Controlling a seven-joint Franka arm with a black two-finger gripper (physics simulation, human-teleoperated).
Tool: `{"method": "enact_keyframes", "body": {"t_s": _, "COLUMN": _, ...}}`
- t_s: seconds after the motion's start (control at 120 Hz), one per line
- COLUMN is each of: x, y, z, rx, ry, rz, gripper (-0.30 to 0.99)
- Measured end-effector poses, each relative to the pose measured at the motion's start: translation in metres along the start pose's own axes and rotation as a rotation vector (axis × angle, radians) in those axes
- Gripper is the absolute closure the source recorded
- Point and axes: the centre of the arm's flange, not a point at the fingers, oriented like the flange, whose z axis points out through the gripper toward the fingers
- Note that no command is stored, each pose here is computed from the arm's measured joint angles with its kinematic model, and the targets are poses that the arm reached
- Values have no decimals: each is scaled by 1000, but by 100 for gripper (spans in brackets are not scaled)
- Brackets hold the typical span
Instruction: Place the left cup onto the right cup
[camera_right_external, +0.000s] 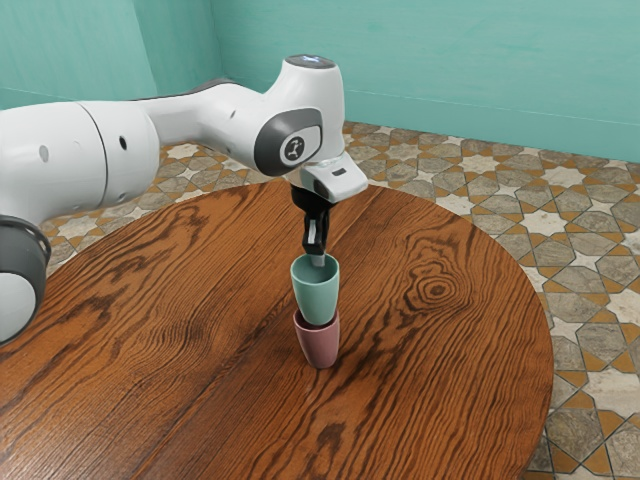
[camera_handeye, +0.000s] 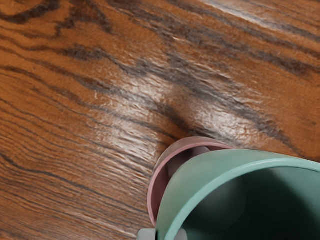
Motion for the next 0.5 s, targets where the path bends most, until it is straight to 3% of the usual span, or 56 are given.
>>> {"method": "enact_keyframes", "body": {"t_s": 0.308, "x": 0, "y": 1, "z": 4, "rx": -9, "ry": -3, "rz": -4, "gripper": 78}}
{"method": "enact_keyframes", "body": {"t_s": 0.5, "x": -1, "y": 1, "z": 7, "rx": -19, "ry": -2, "rz": -7, "gripper": 39}}
